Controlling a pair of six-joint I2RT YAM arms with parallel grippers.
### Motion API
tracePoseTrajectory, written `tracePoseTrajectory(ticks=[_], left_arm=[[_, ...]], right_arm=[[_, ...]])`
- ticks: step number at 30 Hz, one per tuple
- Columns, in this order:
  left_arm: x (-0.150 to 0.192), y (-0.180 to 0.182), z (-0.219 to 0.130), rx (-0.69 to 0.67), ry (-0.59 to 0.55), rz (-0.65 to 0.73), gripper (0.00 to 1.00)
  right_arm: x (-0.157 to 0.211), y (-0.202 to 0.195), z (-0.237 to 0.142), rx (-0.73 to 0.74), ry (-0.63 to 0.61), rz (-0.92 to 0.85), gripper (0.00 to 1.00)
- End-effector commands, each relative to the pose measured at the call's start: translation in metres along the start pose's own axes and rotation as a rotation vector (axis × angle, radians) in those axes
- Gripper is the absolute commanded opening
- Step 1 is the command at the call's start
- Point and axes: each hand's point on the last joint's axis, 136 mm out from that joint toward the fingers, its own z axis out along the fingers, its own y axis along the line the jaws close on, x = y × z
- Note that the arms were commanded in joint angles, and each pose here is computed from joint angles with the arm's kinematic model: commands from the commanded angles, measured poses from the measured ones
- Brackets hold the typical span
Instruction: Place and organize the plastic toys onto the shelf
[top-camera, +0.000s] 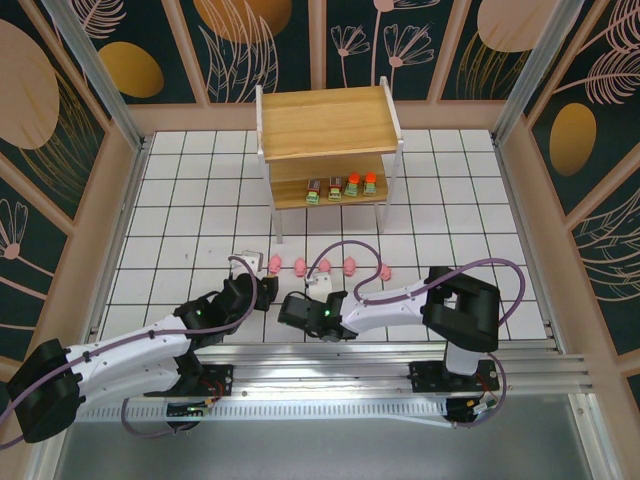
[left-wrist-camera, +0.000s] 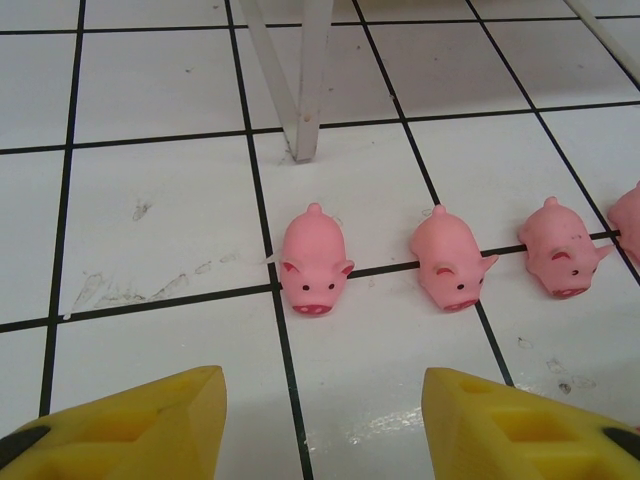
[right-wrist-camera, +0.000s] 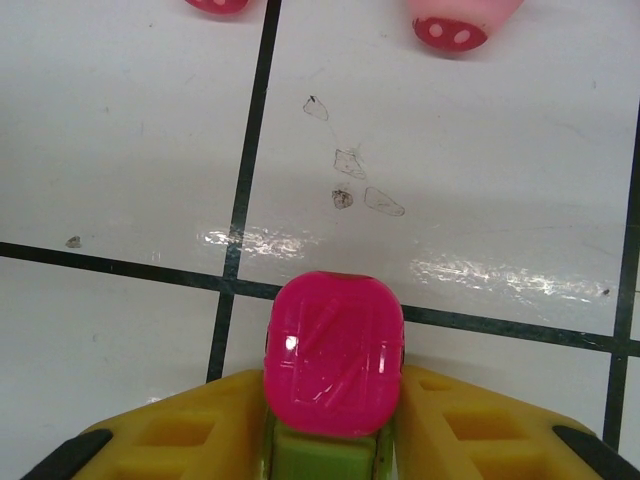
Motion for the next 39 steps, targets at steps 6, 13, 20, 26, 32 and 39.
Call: tracePoseTrajectory(ticks=[6, 13, 20, 26, 32, 39], left_arm=[[0.002, -0.001, 0.001, 0.006, -0.006, -0.005, 0.55], [0.001, -0.001, 0.001, 0.005, -0.008, -0.007, 0.55], [0.001, -0.002, 0.001, 0.01, -0.007, -0.005, 0.55], [0.0, -0.002, 0.0, 0.016, -0.013, -0.01, 0.55], [0.0, -0.002, -0.001, 0.016, -0.015, -0.009, 0.55], [-0.001, -0.002, -0.001, 0.013, -0.018, -0.009, 0.55]], right_arm=[[0.013, -0.012, 0.009, 0.063, 0.035, 0.0, 0.36], [0.01, -0.015, 0.005, 0.067, 0.02, 0.009, 0.25], [-0.014, -0.012, -0.015, 0.05, -0.05, 0.008, 0.22], [-0.047, -0.015, -0.038, 0.046, -0.12, 0.006, 0.22], [-0.092, -0.024, -0.062, 0.018, -0.201, 0.029, 0.22], [-0.155, -0.021, -0.084, -0.005, -0.301, 0.014, 0.22]])
